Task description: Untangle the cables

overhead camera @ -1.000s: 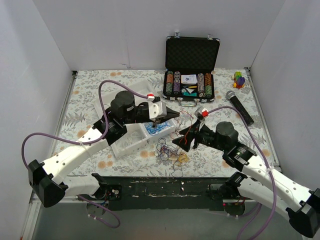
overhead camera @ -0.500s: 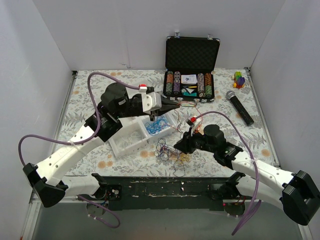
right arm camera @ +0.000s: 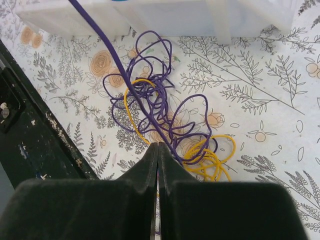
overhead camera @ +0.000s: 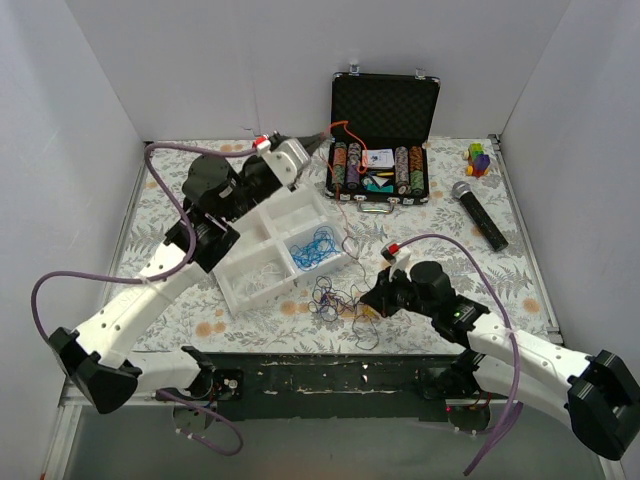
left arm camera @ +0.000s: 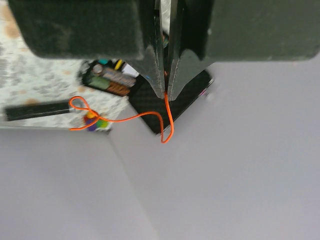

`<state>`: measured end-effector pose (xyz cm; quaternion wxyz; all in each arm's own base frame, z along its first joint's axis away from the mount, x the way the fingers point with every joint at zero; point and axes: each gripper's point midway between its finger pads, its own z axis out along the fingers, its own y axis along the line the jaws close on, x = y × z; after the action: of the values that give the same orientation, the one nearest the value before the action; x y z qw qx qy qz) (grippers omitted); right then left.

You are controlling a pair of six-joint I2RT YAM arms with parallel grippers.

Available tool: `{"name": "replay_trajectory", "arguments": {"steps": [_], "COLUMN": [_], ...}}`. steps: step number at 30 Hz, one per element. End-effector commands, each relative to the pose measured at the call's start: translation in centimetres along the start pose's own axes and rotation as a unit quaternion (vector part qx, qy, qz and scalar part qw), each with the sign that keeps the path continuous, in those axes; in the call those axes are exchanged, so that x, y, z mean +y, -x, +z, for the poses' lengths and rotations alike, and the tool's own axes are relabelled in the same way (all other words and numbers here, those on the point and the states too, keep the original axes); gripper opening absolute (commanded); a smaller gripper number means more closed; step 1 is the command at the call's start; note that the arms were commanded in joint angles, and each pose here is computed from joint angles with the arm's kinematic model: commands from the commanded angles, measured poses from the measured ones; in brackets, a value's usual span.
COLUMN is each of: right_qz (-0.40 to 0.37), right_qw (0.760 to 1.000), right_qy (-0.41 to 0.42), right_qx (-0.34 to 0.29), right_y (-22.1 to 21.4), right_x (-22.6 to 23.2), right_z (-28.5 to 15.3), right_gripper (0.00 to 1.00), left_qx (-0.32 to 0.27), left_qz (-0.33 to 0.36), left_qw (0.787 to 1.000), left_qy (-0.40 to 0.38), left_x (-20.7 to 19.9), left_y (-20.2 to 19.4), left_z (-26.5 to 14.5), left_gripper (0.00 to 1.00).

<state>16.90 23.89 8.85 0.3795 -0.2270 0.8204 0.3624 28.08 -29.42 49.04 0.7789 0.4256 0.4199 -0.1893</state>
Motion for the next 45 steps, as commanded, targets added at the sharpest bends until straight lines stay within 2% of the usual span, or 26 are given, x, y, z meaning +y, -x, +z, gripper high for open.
{"name": "replay_trajectory", "arguments": {"steps": [1, 6, 9, 11, 15, 19, 20, 23, 25, 27, 32, 36, 45], "right_qz": [0.002, -0.003, -0.008, -0.008, -0.009, -0.004, -0.007, -0.021, -0.031, -0.04, -0.068, -0.117, -0.159], "right_qw": [0.999, 0.999, 0.999, 0.999, 1.0, 1.0, 0.999, 0.998, 0.996, 0.995, 0.987, 0.972, 0.963], "right_qy": [0.004, 0.009, 0.009, 0.007, 0.005, 0.013, 0.016, 0.013, 0.014, 0.018, 0.021, 0.067, 0.142], "right_qx": [-0.034, -0.048, -0.052, -0.047, -0.029, -0.026, -0.034, -0.062, -0.079, -0.091, -0.147, -0.193, -0.166], "right_y": [1.5, 2.3, 2.6, 2.4, 1.4, 1.3, 1.8, 4.2, 6.1, 7.7, 12.1, 15.2, 16.4], "right_x": [0.5, 0.9, 1.0, 0.9, 0.5, 0.7, 1.0, 1.4, 2.0, 2.6, 4.0, 6.6, 9.8], "right_z": [-0.5, -0.9, -1.1, -1.0, -0.6, -0.3, -0.5, -0.9, -1.1, -1.1, -2.4, -3.7, -1.9], "right_gripper": [0.02, 0.02, 0.02, 0.02, 0.01, 0.04, 0.11, 0.44, 0.53, 0.58, 0.61, 0.62, 0.61], "left_qx": [0.094, 0.145, 0.152, 0.144, 0.104, 0.045, 0.033, 0.001, -0.016, -0.031, -0.049, -0.05, -0.08], "left_qz": [-0.016, -0.042, -0.069, -0.093, -0.126, -0.162, -0.171, -0.18, -0.184, -0.187, -0.198, -0.213, -0.218], "left_qw": [0.991, 0.982, 0.978, 0.979, 0.987, 0.978, 0.973, 0.964, 0.959, 0.954, 0.945, 0.938, 0.927], "left_qy": [0.096, 0.11, 0.124, 0.113, 0.011, -0.126, -0.152, -0.197, -0.216, -0.231, -0.254, -0.269, -0.295], "left_x": [5.8, 8.2, 10.0, 10.5, 8.1, 3.5, 2.5, 0.9, 0.3, -0.2, -1.6, -2.8, -4.9], "left_y": [-8.3, -15.9, -18.3, -18.4, -14.8, -8.9, -7.5, -3.3, -0.9, 1.5, 4.7, 5.4, 8.3], "left_z": [-0.5, -1.8, -2.1, -1.6, -0.7, -1.6, -1.9, -2.7, -3.2, -3.7, -5.1, -5.6, -4.8], "left_gripper": [0.0, 0.0, 0.0, 0.0, 0.0, 0.0, 0.0, 0.0, 0.0, 0.0, 0.0, 0.0, 0.0]}}
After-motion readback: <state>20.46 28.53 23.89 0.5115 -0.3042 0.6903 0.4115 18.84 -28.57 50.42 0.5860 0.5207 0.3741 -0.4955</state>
